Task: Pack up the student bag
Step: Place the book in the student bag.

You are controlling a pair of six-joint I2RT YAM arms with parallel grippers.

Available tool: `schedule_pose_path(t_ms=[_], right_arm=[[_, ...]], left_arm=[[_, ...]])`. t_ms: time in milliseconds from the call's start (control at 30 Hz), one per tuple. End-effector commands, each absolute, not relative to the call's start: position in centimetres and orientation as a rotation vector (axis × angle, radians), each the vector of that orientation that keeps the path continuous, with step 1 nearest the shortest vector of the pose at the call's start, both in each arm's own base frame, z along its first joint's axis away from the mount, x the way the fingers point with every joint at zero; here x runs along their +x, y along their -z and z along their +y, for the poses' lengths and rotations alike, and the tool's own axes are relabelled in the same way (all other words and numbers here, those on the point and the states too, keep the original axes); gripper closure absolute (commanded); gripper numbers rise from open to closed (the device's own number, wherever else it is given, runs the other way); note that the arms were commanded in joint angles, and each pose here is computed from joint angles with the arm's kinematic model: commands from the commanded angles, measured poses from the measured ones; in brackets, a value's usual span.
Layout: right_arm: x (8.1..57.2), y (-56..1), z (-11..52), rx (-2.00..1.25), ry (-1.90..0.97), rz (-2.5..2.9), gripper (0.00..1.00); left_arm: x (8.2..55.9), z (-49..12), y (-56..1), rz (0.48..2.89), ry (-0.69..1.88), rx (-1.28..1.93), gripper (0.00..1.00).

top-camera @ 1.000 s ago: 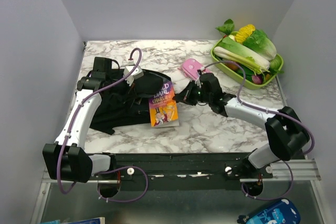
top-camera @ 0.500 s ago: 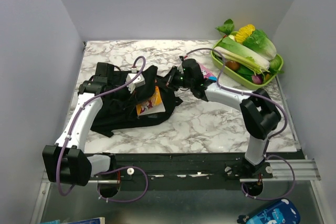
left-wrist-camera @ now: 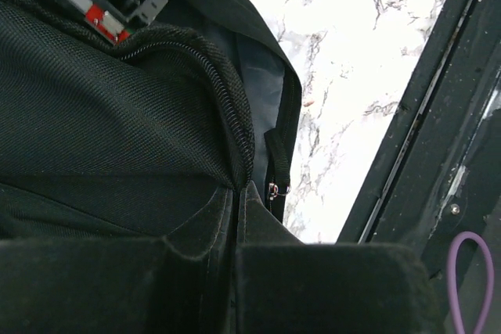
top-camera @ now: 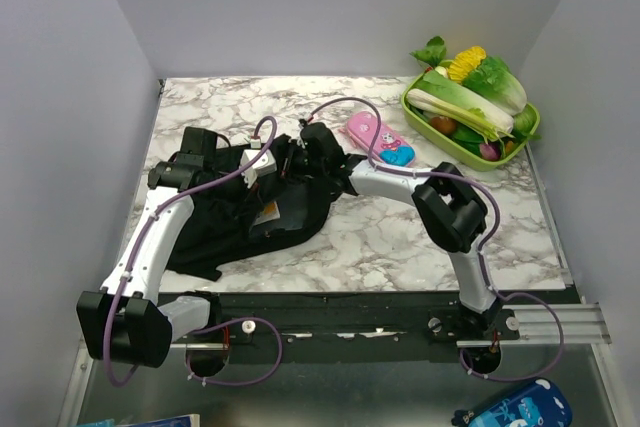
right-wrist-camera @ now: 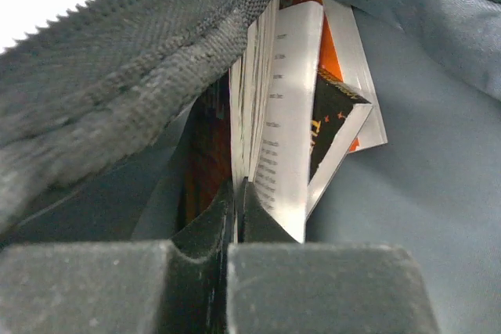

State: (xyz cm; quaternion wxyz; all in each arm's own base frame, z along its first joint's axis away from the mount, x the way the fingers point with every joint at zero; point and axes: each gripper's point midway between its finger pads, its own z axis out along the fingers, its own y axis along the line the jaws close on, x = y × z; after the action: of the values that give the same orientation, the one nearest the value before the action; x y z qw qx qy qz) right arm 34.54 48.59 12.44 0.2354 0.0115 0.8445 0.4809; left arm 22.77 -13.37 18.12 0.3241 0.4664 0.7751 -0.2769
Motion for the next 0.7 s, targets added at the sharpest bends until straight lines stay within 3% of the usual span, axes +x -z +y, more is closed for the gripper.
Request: schedule_pose_path(t_ms=[0, 67, 133, 200, 267, 367, 400, 433, 467, 533, 667], right_arm=[[32.4, -10.1, 49.5, -0.112, -1.279, 2.374, 0.84], [32.4, -10.0, 48.3, -0.09, -1.228, 2.371, 0.69], [32.6, -8.6, 46.2, -0.077, -1.123, 2.378, 0.44], [33.0, -9.4, 44.5, -0.055, -1.075, 2.355, 0.3], [33.2, -8.8, 43.0, -0.039, -1.024, 2.358, 0.3], [32.7, -8.5, 42.6, -0.075, -1.012, 2.367, 0.46], [32.5, -8.4, 42.7, -0.072, -1.023, 2.37, 0.56], [32.2, -8.7, 43.2, -0.089, -1.051, 2.361, 0.73], [32.1, -8.9, 43.5, -0.099, -1.064, 2.357, 0.79], [31.4, -10.1, 44.5, -0.144, -1.094, 2.33, 0.88], [31.3, -15.0, 44.9, -0.189, -1.114, 2.195, 0.89]], left_arm=[[21.3, -15.0, -19.7, 1.937, 0.838, 1.244, 0.92], [21.4, -15.1, -19.9, 1.93, 0.84, 1.243, 0.92], [21.5, -15.1, -19.9, 1.932, 0.84, 1.242, 0.92], [21.6, -15.0, -19.9, 1.933, 0.833, 1.244, 0.92], [21.7, -15.0, -19.8, 1.935, 0.827, 1.246, 0.92], [21.9, -15.0, -19.8, 1.937, 0.821, 1.239, 0.92], [21.9, -15.0, -19.9, 1.937, 0.821, 1.239, 0.92], [22.0, -15.0, -19.8, 1.941, 0.823, 1.236, 0.92], [22.0, -14.9, -19.9, 1.941, 0.819, 1.235, 0.92], [22.1, -14.9, -19.8, 1.945, 0.812, 1.234, 0.92], [22.3, -14.4, -18.5, 1.987, 0.781, 1.233, 0.9]])
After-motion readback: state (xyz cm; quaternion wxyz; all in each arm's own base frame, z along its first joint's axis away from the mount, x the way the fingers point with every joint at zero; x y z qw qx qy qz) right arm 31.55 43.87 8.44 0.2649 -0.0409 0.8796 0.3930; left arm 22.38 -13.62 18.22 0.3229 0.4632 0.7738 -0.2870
